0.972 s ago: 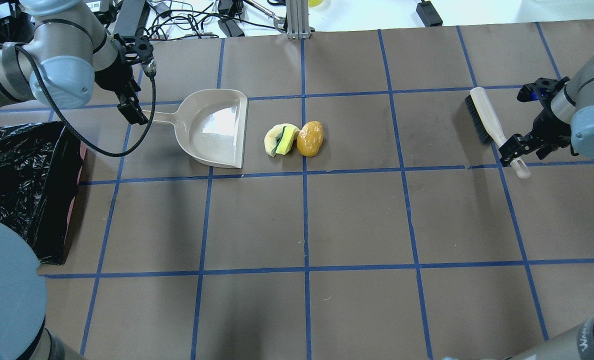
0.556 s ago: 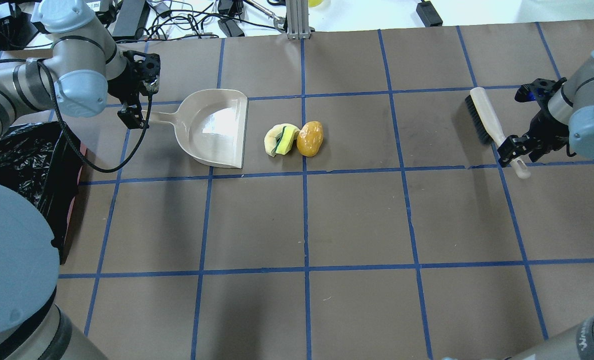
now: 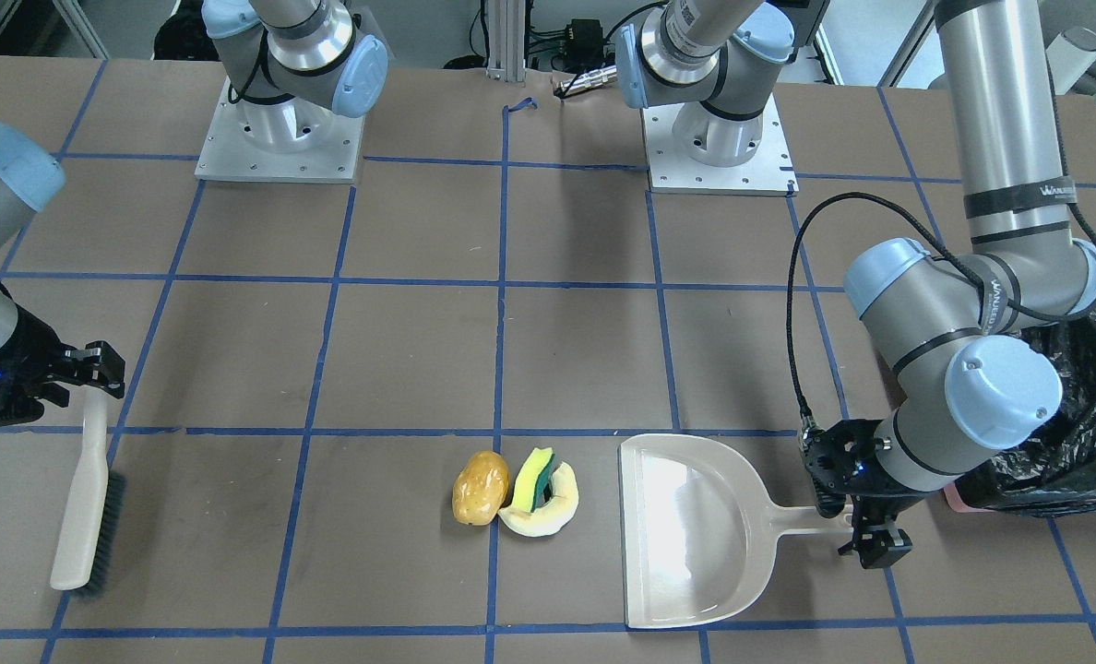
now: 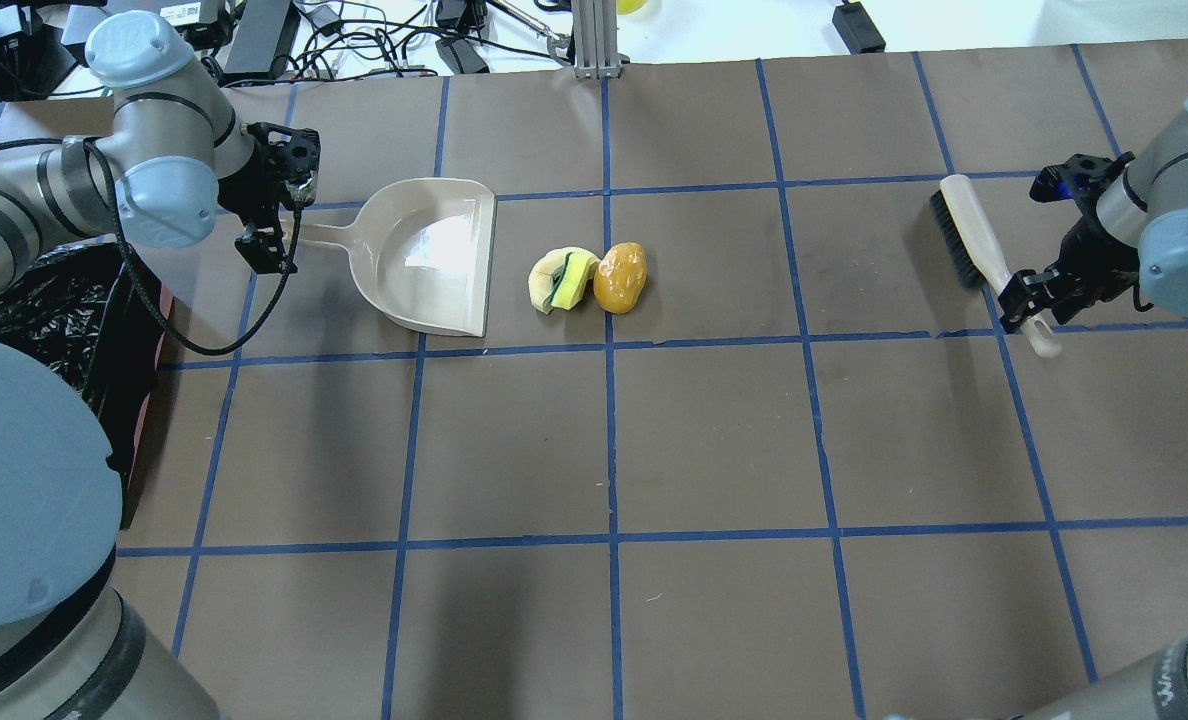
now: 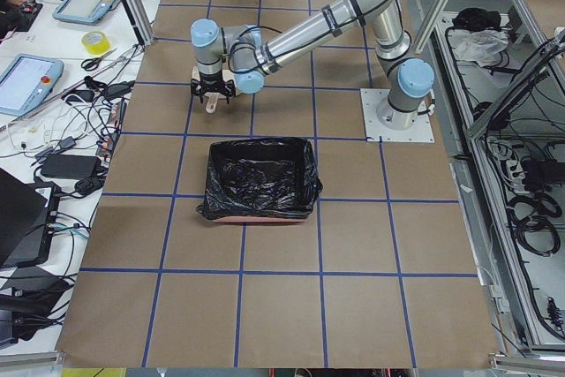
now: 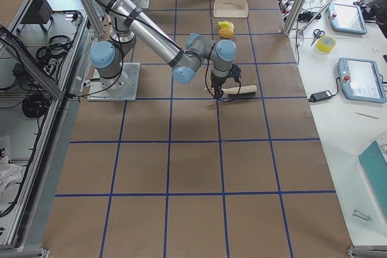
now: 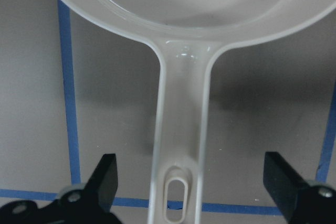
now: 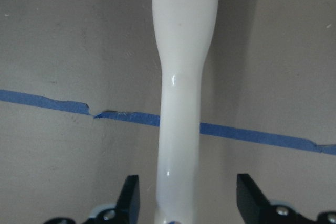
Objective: Sweep and dump trash into bin
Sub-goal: 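Grasp the dustpan handle with the left gripper while the right grasps the brush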
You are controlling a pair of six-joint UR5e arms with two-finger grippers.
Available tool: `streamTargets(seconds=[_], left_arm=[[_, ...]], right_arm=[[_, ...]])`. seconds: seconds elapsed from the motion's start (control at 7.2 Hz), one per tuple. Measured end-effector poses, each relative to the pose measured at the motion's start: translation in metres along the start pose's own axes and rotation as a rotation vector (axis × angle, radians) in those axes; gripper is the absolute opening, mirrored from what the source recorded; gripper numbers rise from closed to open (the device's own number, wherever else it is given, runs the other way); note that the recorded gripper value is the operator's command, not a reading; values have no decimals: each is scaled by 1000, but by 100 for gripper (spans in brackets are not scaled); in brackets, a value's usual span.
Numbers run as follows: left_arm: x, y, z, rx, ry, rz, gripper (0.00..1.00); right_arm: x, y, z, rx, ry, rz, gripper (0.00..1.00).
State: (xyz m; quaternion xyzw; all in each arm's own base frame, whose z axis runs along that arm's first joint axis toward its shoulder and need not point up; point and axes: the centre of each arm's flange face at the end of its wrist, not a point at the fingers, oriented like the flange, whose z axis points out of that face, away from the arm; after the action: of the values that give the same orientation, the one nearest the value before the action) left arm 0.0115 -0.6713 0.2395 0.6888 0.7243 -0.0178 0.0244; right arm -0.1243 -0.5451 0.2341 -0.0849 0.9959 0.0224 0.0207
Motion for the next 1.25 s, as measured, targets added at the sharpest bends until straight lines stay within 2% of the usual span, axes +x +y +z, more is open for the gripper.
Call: streamTargets(seconds=[0.14,0.28,0.42,0.56,0.97,1.11,1.25], left_arm=[[0,0,1,3,2,1,75],[0,-1,3,5,3,3,62],[0,-1,4,6,5,5,48],[-1,-2,4,6,3,7,34],[-4,-5,2,-1,-25,21,5],[-4,-6,1,-5,-28,24,0],[-4,-6,1,-7,-28,26,0]], right_arm=[[-2,-1,0,1,1,-3,58],[-4,-2,-1,2,1,-8,51],[-6,-3,-1,2,2,-11,31],[-6,-4,0,1,1,-12,0],[-6,-3,-1,-16,-1,-16,0],[-6,-3,-2,-21,-4,-17,0],[-7,-3,-5,-25,-9,-15,0]])
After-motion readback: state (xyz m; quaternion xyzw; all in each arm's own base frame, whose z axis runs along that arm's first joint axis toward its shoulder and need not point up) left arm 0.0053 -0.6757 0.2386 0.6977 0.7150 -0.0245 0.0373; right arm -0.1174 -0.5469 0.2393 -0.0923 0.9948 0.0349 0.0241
